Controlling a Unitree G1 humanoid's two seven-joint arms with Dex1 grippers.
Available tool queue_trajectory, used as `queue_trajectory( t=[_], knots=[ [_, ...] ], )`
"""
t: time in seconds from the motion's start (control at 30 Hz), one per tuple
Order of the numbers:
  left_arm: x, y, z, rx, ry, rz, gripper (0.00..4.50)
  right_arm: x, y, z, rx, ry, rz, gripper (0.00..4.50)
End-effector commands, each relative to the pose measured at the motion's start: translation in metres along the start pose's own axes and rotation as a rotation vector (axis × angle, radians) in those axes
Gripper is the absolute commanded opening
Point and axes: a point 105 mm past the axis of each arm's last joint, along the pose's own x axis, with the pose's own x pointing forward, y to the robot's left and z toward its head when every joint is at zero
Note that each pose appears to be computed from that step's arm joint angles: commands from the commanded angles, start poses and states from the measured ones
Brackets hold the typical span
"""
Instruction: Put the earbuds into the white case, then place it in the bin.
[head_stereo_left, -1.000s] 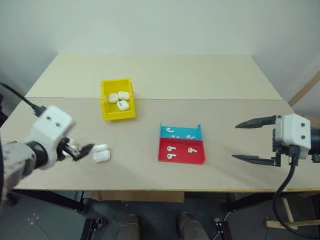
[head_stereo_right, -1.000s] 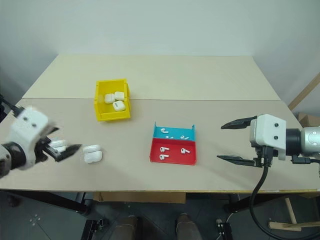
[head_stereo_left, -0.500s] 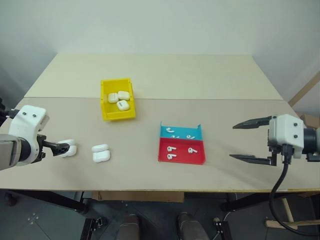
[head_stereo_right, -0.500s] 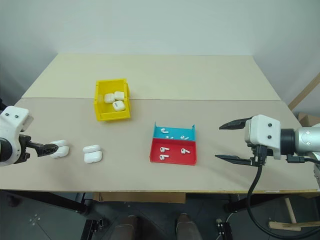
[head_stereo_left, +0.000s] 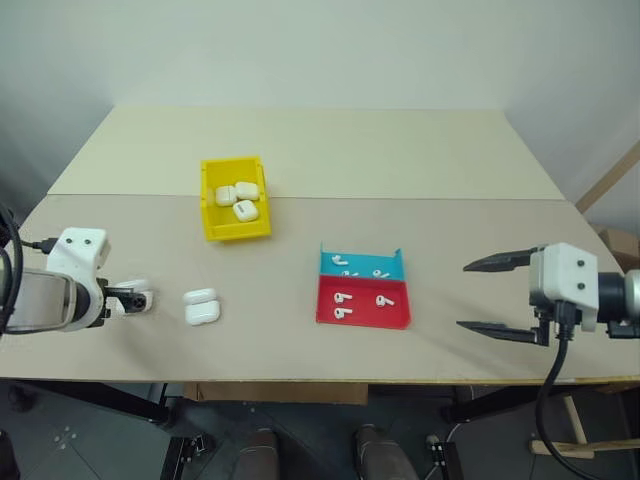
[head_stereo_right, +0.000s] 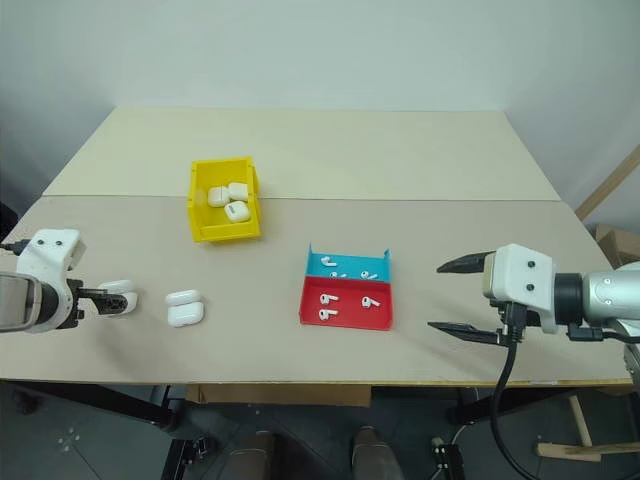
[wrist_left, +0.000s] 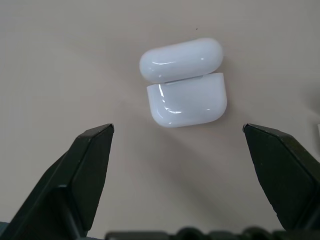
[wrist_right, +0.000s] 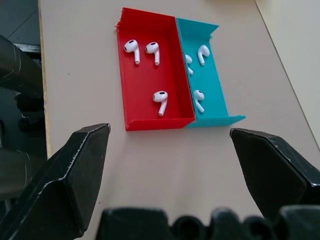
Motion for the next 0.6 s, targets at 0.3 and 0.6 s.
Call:
queue_trajectory(
  t=[0.3,0.6],
  knots=[
    [0.013,-0.006,0.004,-0.026,0.015,0.002,4.50,-0.004,-0.008,0.011,-0.046,0.000,-0.056,4.47],
    [0.024,-0.009,0.007,-0.068,0.020,-0.012,4.50,-0.009,-0.010,0.009,-0.045,0.025,-0.071,4.47]
  ],
)
